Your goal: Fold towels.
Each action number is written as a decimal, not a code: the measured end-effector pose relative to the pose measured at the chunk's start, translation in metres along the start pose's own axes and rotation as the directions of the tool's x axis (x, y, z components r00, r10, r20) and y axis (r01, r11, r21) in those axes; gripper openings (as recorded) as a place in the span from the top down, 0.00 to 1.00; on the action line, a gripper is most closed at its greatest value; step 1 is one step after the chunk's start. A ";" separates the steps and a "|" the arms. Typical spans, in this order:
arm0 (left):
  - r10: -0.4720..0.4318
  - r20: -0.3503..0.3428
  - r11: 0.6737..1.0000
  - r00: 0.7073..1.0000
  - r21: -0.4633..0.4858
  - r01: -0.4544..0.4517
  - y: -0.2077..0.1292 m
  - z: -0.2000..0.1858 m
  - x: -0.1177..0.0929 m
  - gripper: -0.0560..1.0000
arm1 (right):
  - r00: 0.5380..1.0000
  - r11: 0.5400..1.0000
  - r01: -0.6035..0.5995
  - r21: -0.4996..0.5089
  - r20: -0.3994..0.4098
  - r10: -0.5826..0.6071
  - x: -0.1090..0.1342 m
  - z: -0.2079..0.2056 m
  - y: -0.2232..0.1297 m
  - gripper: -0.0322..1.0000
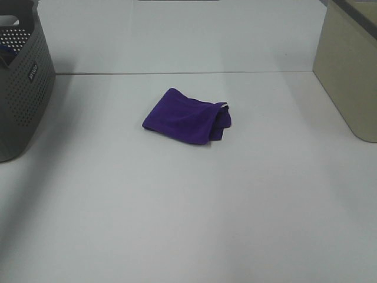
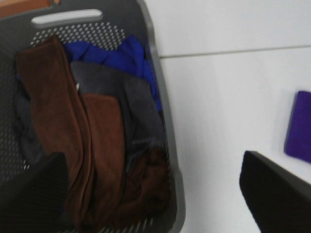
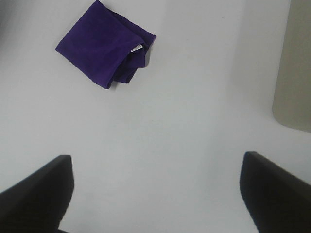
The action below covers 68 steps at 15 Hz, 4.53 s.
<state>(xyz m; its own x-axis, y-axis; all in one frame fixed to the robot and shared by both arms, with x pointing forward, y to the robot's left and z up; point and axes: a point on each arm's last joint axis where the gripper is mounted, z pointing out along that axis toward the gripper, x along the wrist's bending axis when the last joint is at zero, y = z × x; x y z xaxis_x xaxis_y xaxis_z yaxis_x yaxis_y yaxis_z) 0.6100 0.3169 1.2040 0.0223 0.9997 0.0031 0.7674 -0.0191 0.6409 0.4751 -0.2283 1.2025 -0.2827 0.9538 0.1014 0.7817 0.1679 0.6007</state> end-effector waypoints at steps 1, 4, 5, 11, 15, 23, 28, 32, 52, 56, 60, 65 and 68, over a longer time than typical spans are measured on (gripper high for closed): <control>0.006 -0.009 1.000 1.000 0.024 -0.006 -0.025 -0.022 0.003 0.12 | 1.000 1.000 0.000 -0.003 -0.001 0.000 0.000 -0.005 -0.008 0.10; 0.019 -0.007 0.999 1.000 0.042 -0.019 -0.104 -0.082 -0.005 0.12 | 0.999 1.000 -0.013 -0.007 -0.038 0.013 0.004 -0.022 -0.047 0.10; 0.019 -0.007 0.999 1.000 0.032 -0.019 -0.130 -0.099 -0.008 0.12 | 0.998 1.000 -0.017 -0.015 -0.052 0.017 0.006 -0.030 -0.065 0.10; 0.025 -0.019 0.995 0.999 -0.094 -0.027 -0.262 -0.152 -0.021 0.12 | 0.998 0.985 -0.004 -0.173 -0.066 -0.008 0.007 -0.074 -0.175 0.10; -0.015 -0.019 0.987 1.000 -0.161 0.012 -0.329 -0.149 -0.026 0.12 | 0.997 0.941 0.012 -0.337 -0.068 -0.037 0.007 -0.089 -0.242 0.10; -0.039 -0.008 0.933 0.999 -0.359 0.033 -0.386 -0.130 -0.031 0.12 | 0.997 0.908 0.067 -0.413 -0.013 -0.080 -0.001 -0.066 -0.298 0.10; -0.039 -0.005 0.921 0.999 -0.387 0.034 -0.387 -0.130 -0.031 0.12 | 0.997 0.938 0.077 -0.338 0.018 -0.076 -0.008 -0.018 -0.301 0.10; -0.044 0.020 0.920 0.999 -0.389 0.048 -0.386 -0.130 -0.033 0.12 | 0.996 0.934 0.089 -0.346 0.048 -0.077 -0.011 -0.018 -0.300 0.10; -0.062 0.012 0.914 0.998 -0.401 0.062 -0.385 -0.130 -0.034 0.12 | 0.990 0.934 0.008 -0.356 0.134 0.043 -0.010 -0.017 -0.299 0.10; -0.067 0.009 0.914 0.998 -0.401 0.065 -0.385 -0.130 -0.034 0.12 | 0.990 0.934 0.008 -0.356 0.134 0.043 -0.010 -0.017 -0.299 0.10; -0.069 0.007 0.913 0.998 -0.401 0.066 -0.385 -0.130 -0.034 0.12 | 0.990 0.935 0.008 -0.355 0.134 0.043 -0.010 -0.017 -0.299 0.10; -0.072 0.004 0.913 0.997 -0.402 0.068 -0.385 -0.130 -0.034 0.12 | 0.990 0.935 0.008 -0.355 0.134 0.043 -0.010 -0.017 -0.299 0.10; -0.072 0.004 0.913 0.997 -0.402 0.068 -0.385 -0.130 -0.034 0.12 | 0.990 0.935 0.008 -0.355 0.134 0.043 -0.010 -0.017 -0.299 0.10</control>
<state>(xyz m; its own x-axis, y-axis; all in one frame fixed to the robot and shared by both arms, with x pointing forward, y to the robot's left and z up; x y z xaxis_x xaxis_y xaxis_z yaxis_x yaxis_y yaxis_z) 0.2305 0.2920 1.0568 -0.0307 0.9984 -0.0464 0.4450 0.0552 0.8938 0.2352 -0.2925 1.0352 -0.1716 0.9850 0.0195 0.5312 0.0758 0.8439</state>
